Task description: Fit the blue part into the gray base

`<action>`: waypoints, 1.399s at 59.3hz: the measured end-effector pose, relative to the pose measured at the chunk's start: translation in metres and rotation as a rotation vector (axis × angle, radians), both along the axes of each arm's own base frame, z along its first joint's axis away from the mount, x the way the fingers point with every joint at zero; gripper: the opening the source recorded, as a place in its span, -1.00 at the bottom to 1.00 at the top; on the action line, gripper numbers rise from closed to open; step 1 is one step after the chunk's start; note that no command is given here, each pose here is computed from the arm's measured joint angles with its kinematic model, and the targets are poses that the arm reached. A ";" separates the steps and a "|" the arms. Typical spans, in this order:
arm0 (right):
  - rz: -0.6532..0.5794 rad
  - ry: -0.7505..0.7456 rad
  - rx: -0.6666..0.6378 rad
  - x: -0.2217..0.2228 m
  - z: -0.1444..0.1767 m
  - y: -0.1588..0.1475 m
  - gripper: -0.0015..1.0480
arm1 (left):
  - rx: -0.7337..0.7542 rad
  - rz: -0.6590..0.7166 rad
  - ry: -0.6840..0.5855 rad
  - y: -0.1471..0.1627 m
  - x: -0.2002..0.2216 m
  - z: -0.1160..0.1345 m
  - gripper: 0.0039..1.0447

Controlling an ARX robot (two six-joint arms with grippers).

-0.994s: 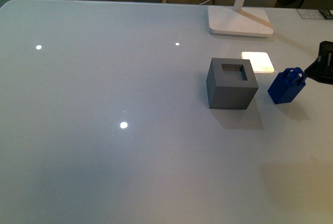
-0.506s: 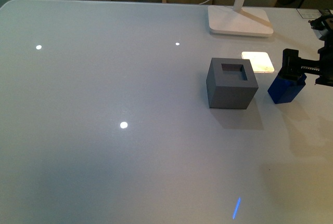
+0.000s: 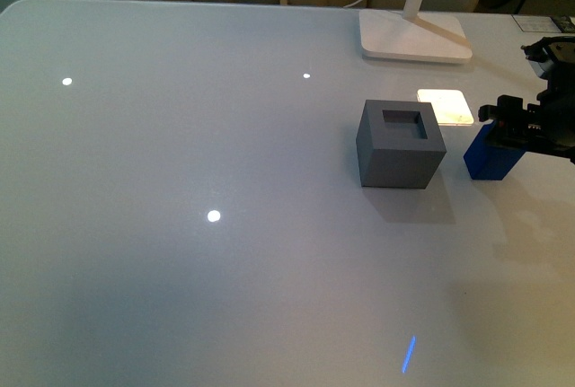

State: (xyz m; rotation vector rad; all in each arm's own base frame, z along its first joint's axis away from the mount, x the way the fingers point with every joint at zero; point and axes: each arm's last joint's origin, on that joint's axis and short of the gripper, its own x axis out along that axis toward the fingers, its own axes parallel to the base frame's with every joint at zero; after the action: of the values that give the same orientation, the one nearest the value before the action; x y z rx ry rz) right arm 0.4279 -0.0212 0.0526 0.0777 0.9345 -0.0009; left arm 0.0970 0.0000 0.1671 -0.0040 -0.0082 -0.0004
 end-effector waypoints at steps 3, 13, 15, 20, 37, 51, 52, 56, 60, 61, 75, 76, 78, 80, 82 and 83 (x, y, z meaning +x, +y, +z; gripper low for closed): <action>0.000 -0.009 0.004 -0.006 0.008 0.001 -0.14 | 0.000 0.000 0.000 0.000 0.000 0.000 0.86; 0.005 -0.090 0.025 -0.020 0.050 0.011 -0.14 | 0.000 0.000 0.000 0.000 0.000 0.000 0.86; 0.011 -0.114 0.029 -0.023 0.061 0.015 -0.14 | 0.000 0.000 0.000 0.000 0.000 0.000 0.86; 0.032 -0.166 0.034 -0.031 0.088 0.030 -0.14 | 0.000 0.000 0.000 0.000 0.000 0.000 0.86; 0.083 -0.181 0.052 -0.044 0.111 0.086 -0.14 | 0.000 0.000 0.000 0.000 0.000 0.000 0.86; 0.089 -0.151 0.066 -0.037 0.106 0.121 -0.14 | 0.000 0.000 0.000 0.000 0.000 0.000 0.86; 0.088 -0.149 0.067 -0.036 0.106 0.123 -0.14 | 0.000 0.000 0.000 0.000 0.000 0.000 0.86; 0.082 -0.131 0.065 -0.033 0.101 0.128 -0.14 | 0.000 0.000 0.000 0.000 0.000 0.000 0.86; 0.071 -0.112 0.060 -0.030 0.096 0.130 -0.14 | 0.000 0.000 0.000 0.000 0.000 0.000 0.86; 0.070 -0.111 0.058 -0.029 0.096 0.130 -0.14 | 0.000 0.000 0.000 0.000 0.000 0.000 0.86; 0.053 -0.086 0.055 -0.024 0.087 0.131 -0.14 | 0.000 0.000 0.000 0.000 0.000 0.000 0.86; 0.052 -0.084 0.055 -0.024 0.086 0.131 -0.14 | 0.000 0.000 0.000 0.000 0.000 0.000 0.86; 0.051 -0.080 0.055 -0.024 0.085 0.131 -0.14 | 0.000 0.000 0.000 0.000 0.000 0.000 0.86; 0.050 -0.076 0.055 -0.024 0.083 0.131 -0.14 | 0.000 0.000 0.000 0.000 0.000 0.000 0.86; 0.049 -0.070 0.053 -0.024 0.080 0.131 -0.14 | 0.000 0.000 0.000 0.000 0.000 0.000 0.86; 0.049 -0.068 0.052 -0.024 0.079 0.131 -0.14 | 0.000 0.000 0.000 0.000 0.000 0.000 0.86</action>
State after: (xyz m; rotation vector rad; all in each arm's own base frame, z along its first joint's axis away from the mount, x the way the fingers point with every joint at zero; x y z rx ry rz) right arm 0.4043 0.1097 0.1320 0.1025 0.8681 0.0708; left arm 0.0970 0.0000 0.1671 -0.0040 -0.0082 -0.0004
